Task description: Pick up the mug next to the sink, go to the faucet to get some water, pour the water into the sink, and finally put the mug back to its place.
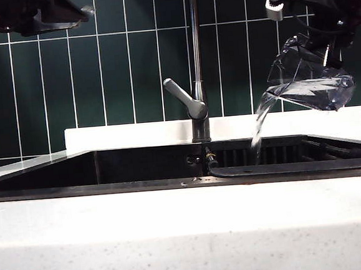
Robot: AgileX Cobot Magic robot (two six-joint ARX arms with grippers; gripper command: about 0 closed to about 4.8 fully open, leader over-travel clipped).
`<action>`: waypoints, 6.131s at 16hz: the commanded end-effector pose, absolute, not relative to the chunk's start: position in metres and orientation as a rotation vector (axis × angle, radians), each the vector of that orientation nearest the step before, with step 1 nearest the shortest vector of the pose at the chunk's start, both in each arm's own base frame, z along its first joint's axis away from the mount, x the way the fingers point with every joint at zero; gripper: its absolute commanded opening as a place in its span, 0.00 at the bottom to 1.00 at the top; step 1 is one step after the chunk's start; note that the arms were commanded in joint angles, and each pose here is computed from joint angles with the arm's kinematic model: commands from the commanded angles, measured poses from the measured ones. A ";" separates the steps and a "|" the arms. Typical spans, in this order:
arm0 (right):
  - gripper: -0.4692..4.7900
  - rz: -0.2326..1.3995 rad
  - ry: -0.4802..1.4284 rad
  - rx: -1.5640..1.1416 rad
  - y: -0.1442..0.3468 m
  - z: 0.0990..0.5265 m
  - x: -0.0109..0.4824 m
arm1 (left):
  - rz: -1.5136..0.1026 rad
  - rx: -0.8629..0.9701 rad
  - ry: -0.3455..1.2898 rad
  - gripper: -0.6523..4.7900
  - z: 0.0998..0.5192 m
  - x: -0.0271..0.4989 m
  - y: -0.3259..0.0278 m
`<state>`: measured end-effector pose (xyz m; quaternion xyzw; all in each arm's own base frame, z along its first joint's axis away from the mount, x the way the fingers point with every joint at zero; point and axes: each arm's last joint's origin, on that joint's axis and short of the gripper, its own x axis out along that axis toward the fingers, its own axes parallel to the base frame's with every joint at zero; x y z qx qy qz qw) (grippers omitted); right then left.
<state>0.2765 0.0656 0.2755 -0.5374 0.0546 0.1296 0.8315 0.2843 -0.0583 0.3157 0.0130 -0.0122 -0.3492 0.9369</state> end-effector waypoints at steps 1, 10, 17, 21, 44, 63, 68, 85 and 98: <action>0.07 0.243 0.029 -1.230 0.068 0.293 0.277 | -0.917 0.023 -0.028 0.38 0.318 0.279 -0.062; 0.08 0.228 -0.025 -1.652 0.079 0.295 0.274 | -1.063 0.003 0.024 0.37 0.313 0.275 -0.065; 0.08 0.167 -0.085 -1.848 0.098 0.301 0.268 | -1.082 -0.002 0.027 0.37 0.313 0.275 -0.065; 0.08 0.165 -0.084 -1.844 0.099 0.301 0.268 | -1.090 -0.005 0.028 0.34 0.313 0.275 -0.065; 0.08 0.241 -0.006 0.047 0.101 0.307 0.266 | -1.134 -0.030 0.030 0.34 0.314 0.273 -0.069; 0.08 -0.071 0.048 0.121 -0.019 0.259 0.261 | -1.202 0.048 0.001 0.33 0.305 0.272 -0.103; 0.08 -0.057 0.075 0.115 -0.040 0.233 0.281 | -1.217 0.046 0.007 0.33 0.301 0.273 -0.110; 0.08 0.010 0.083 0.070 -0.075 0.188 0.315 | -1.227 0.042 -0.029 0.32 0.305 0.273 -0.111; 0.08 0.017 0.117 0.063 -0.075 0.174 0.320 | -1.227 0.044 -0.035 0.32 0.306 0.273 -0.111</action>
